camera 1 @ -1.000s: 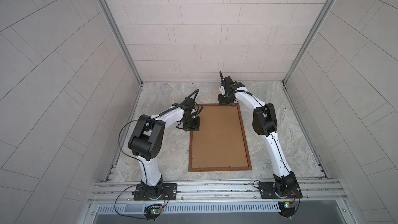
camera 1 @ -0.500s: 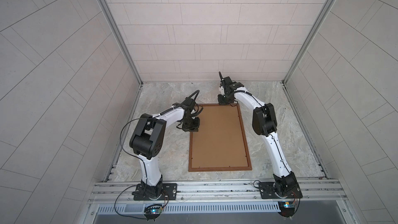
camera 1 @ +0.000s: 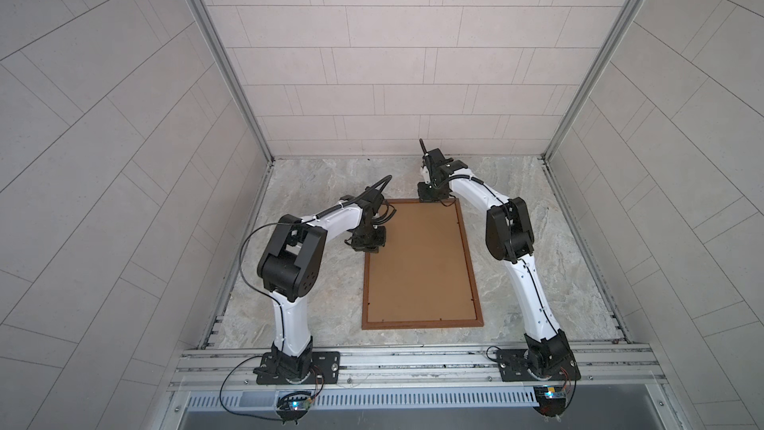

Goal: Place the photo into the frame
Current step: 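Press the cardboard down with the left gripper while the right presses the far edge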

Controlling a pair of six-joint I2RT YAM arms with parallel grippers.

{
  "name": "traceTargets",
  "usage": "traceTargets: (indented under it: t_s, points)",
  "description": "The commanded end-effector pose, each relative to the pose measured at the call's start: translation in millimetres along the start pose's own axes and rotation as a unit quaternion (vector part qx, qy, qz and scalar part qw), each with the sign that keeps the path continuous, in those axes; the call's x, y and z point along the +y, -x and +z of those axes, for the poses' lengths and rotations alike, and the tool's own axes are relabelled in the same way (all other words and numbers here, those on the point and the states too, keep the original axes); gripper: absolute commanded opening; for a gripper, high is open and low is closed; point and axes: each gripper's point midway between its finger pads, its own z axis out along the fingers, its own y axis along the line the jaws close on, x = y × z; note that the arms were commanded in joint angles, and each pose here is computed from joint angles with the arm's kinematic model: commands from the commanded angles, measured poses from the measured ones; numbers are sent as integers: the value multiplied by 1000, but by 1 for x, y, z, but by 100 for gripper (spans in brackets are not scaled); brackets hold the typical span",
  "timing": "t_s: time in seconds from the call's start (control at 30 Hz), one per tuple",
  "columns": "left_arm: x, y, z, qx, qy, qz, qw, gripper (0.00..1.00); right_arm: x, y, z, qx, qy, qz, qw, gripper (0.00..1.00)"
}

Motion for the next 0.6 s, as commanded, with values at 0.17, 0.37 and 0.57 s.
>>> traceTargets:
  t_s: [0.17, 0.37, 0.57]
  points:
    - [14, -21, 37, 41, 19, -46, 998, 0, -9, -68, 22, 102, -34, 7, 994, 0]
    - [15, -22, 43, 45, 19, -59, 997, 0, -10, -78, 25, 110, -32, 11, 993, 0]
    - [16, -22, 43, 43, 19, -59, 997, 0, -9, -87, 26, 116, -30, 9, 993, 0]
